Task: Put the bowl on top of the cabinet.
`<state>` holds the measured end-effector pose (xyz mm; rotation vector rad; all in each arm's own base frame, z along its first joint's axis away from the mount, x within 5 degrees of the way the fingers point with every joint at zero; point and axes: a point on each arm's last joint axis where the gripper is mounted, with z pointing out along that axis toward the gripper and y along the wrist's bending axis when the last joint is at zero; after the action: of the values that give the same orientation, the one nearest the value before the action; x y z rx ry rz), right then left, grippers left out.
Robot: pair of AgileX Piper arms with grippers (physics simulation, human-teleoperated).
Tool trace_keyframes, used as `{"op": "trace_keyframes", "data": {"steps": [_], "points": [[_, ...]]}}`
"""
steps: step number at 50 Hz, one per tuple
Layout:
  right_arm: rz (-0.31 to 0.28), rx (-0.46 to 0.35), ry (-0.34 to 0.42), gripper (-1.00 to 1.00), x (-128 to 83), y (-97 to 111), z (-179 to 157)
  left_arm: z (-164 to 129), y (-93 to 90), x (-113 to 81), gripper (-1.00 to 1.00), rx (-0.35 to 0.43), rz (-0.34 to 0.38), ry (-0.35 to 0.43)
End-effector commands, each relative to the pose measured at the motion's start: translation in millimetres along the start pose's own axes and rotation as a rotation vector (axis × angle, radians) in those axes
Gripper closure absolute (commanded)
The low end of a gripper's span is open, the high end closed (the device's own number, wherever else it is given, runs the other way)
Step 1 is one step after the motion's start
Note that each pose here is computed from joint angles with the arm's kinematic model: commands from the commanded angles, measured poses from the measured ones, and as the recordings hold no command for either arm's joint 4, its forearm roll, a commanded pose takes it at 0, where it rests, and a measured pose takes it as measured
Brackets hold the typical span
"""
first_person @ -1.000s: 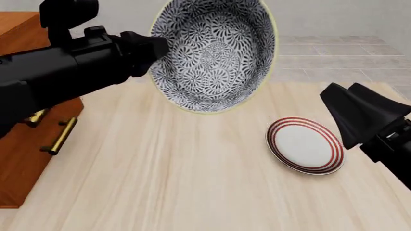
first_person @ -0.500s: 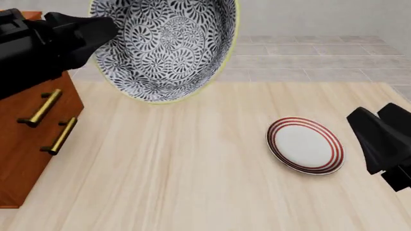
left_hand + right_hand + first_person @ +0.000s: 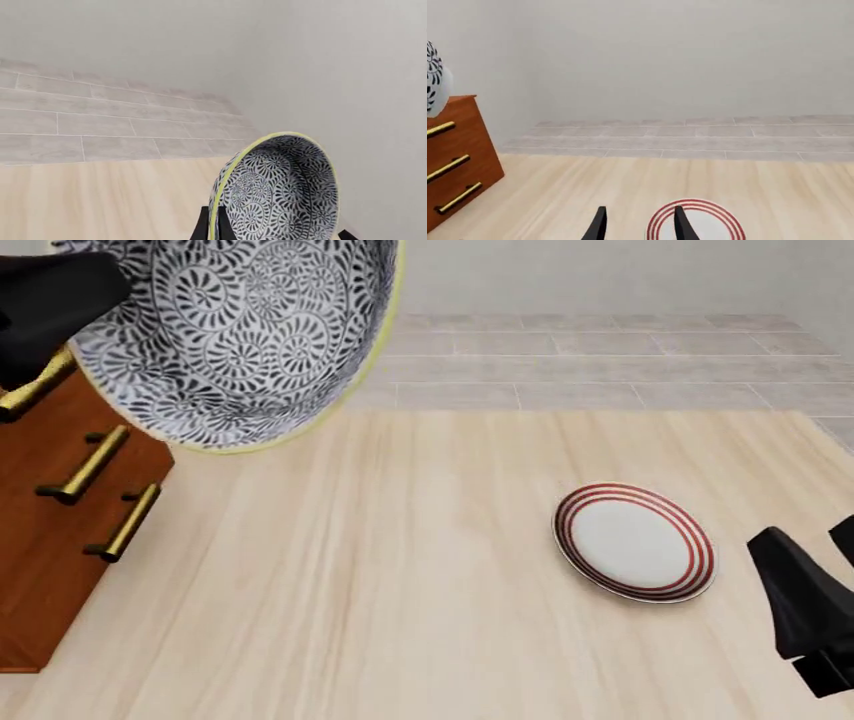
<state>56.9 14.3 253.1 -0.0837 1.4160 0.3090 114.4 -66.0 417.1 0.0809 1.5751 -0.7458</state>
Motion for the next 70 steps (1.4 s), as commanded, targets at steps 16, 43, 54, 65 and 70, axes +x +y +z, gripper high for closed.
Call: {"op": "trace_keyframes", "data": {"steps": [16,43,54,65,70], "points": [[-0.097,0.11,0.03,-1.0,30.9,-10.2,-7.0,-57.3,-3.0,-15.9,1.0,0.005,0.02,-0.13],[-0.146,0.137,0.067,-1.0,34.0,-12.9,-1.3,-63.5,-1.8,-13.8,1.0,0.006,0.009,-0.148],[-0.146,0.137,0.067,-1.0,34.3,-12.8,-1.7,-65.9,-2.8,-15.9,1.0,0.008,0.011,-0.159],[-0.146,0.136,0.067,-1.0,34.3,-12.9,-1.7,-64.4,-2.6,-15.1,1.0,0.007,0.015,-0.147],[-0.146,0.136,0.067,-1.0,34.3,-12.8,-1.7,-62.5,-2.8,-17.1,1.0,-0.006,0.022,-0.138]]}}
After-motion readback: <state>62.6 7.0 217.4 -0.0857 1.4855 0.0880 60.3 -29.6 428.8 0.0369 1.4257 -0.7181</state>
